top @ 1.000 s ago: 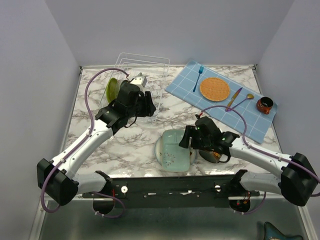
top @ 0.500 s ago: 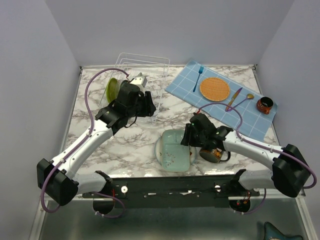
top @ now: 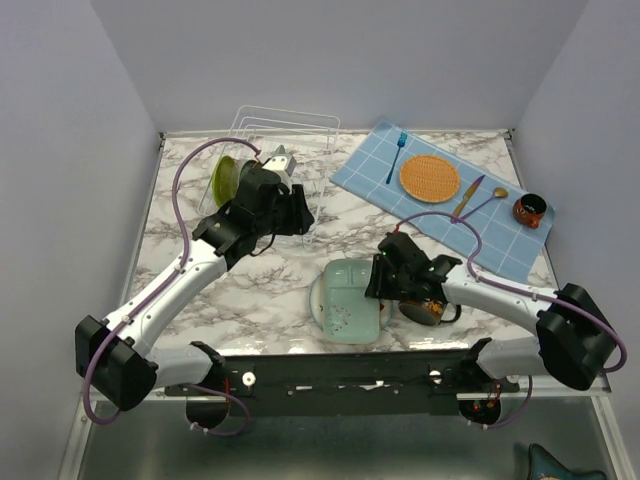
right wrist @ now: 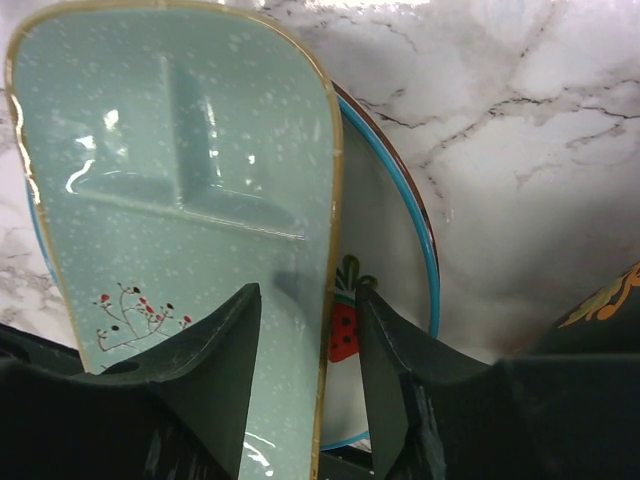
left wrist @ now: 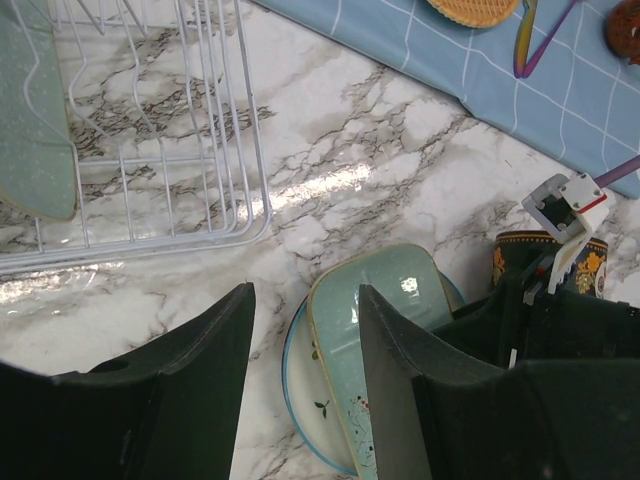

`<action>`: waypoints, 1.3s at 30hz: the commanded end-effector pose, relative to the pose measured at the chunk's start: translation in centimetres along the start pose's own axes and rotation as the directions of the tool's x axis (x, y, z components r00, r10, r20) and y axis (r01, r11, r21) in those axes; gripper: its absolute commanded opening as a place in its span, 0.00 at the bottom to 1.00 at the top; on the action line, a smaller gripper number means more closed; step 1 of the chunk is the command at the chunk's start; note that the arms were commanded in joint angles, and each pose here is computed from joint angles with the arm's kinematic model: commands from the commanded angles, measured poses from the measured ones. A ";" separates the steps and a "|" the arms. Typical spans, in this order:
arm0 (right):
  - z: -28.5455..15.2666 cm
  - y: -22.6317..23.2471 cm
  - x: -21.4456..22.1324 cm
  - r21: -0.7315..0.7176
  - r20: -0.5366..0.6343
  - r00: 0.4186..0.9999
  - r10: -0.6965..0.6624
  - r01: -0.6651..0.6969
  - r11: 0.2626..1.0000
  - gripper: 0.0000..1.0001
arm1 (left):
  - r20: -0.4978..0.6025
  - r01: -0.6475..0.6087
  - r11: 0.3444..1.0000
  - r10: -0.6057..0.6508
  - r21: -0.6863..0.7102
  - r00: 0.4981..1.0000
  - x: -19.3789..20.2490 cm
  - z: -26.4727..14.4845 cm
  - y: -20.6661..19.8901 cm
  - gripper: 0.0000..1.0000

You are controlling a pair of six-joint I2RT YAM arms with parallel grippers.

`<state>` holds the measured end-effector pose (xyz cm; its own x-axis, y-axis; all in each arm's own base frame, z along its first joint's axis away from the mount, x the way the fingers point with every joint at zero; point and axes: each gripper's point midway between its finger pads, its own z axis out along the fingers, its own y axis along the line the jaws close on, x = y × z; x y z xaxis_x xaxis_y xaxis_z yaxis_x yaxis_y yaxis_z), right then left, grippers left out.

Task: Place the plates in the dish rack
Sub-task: Pick up the plate from the corner of the board.

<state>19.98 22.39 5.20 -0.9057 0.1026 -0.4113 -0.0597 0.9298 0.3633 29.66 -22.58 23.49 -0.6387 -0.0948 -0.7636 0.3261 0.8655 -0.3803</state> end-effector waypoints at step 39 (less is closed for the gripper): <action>-9.2 2.5 -7.5 -0.159 0.359 0.927 0.113 -0.059 0.986 0.01 | -0.078 0.089 0.915 -0.063 0.392 0.995 0.8 0.8 -6.5 0.72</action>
<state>19.93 20.60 10.92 -0.8178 0.1939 -0.5419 -0.0780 0.8955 0.4382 28.93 -26.27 24.50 -0.6769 -0.1166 -0.7268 0.4398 0.7277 -0.5263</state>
